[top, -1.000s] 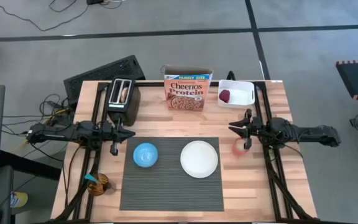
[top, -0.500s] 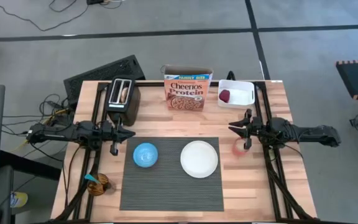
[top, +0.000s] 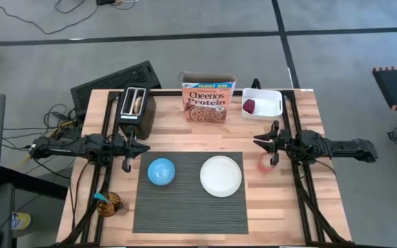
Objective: Arrange a breakfast setting
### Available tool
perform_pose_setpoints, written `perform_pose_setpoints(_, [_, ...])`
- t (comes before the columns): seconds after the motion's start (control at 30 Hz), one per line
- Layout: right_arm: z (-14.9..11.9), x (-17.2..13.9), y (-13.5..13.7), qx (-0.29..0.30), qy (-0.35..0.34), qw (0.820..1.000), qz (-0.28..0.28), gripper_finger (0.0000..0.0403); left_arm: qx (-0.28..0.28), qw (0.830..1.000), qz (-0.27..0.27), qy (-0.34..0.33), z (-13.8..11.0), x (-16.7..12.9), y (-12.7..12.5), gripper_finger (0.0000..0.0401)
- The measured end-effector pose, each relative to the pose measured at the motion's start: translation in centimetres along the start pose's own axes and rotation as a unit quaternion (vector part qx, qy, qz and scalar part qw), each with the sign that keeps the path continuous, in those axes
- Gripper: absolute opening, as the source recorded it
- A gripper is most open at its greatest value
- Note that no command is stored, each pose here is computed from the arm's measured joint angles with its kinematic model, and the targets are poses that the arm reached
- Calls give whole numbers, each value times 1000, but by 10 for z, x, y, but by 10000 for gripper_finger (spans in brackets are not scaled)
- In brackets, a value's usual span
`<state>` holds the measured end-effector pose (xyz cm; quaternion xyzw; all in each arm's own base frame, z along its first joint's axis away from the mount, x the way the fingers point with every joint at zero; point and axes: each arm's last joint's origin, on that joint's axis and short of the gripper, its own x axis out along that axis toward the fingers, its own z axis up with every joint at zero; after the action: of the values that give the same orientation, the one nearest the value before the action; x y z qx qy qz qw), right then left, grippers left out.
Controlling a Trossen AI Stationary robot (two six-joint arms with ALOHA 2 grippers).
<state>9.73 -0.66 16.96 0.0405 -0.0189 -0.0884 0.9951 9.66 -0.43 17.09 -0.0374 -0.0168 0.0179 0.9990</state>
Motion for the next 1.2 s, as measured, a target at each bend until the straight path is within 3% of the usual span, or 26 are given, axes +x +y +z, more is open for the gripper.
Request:
perform_pose_setpoints(0.27, [0, 0, 0, 0, 0, 1000, 0, 111, -24, 1000, 0, -6, 1, 0, 0, 0])
perform_pose_setpoints(0.47, [0, 0, 0, 0, 0, 1000, 0, 111, -78, 995, -6, -58, 11, -1, -1, 0])
perform_pose_setpoints(0.63, [0, 0, 0, 0, 0, 1000, 0, 111, -158, 978, 57, -127, 22, -3, 3, 0])
perform_pose_setpoints(0.8, [0, 0, 0, 0, 0, 1000, 0, 111, -232, 941, 123, -213, 34, -7, 8, 0])
perform_pose_setpoints(1.03, [0, 0, 0, 0, 0, 1000, 0, 111, -243, 929, 167, -221, 38, -5, 10, 0])
perform_pose_setpoints(1.2, [0, 0, 0, 0, 0, 1000, 0, 111, -213, 930, 211, -214, 60, 0, 10, 0])
